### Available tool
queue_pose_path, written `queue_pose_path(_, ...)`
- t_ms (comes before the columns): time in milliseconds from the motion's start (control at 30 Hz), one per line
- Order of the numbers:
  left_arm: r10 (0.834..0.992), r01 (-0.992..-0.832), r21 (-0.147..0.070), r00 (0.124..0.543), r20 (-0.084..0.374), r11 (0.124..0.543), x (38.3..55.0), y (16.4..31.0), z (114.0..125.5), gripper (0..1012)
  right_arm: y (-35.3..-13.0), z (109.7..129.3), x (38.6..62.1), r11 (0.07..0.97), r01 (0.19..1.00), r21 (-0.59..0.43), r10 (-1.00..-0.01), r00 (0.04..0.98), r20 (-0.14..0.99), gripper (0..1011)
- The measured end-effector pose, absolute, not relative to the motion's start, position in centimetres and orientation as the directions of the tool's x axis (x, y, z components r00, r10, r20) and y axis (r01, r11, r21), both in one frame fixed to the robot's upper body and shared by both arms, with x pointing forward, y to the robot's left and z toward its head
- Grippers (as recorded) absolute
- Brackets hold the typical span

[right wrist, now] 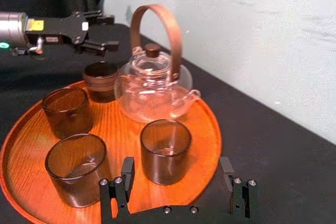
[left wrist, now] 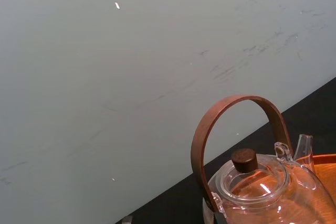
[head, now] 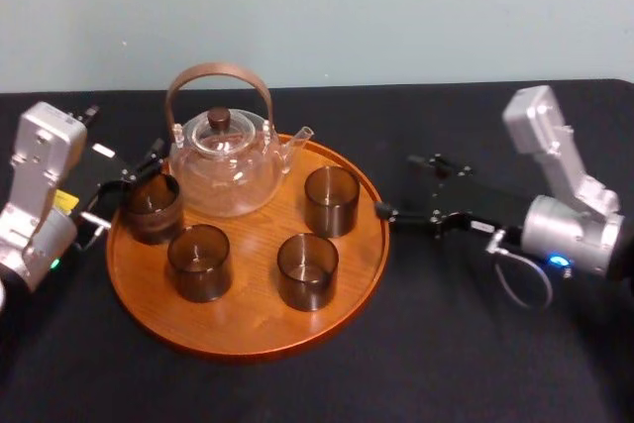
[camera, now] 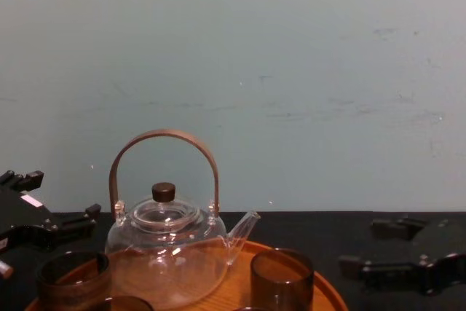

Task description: Pick up the glass from the table and place it on the tray.

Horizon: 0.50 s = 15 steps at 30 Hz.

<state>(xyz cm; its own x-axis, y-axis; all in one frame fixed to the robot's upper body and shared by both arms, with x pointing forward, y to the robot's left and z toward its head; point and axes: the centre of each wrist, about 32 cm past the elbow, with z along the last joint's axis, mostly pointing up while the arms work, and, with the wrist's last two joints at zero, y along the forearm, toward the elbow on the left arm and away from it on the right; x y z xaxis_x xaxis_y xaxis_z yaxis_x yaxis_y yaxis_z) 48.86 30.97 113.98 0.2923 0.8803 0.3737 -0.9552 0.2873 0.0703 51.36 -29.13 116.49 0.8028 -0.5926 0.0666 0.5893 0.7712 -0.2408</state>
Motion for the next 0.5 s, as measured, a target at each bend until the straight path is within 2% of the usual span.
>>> queue_pose_path(300,0.880,-0.955,0.070,0.292,0.374,0.287,48.9,31.0,114.0,1001,-30.5,116.9,49.7,0.651,0.736,-0.184,-0.736,0.672,0.083,1002)
queue_pose_path(500,0.880,-0.955,0.070,0.292,0.374,0.287,48.9,31.0,114.0,1001,-30.2,116.2,48.9,0.494,0.858,-0.141,-0.856,0.509,0.096,1002)
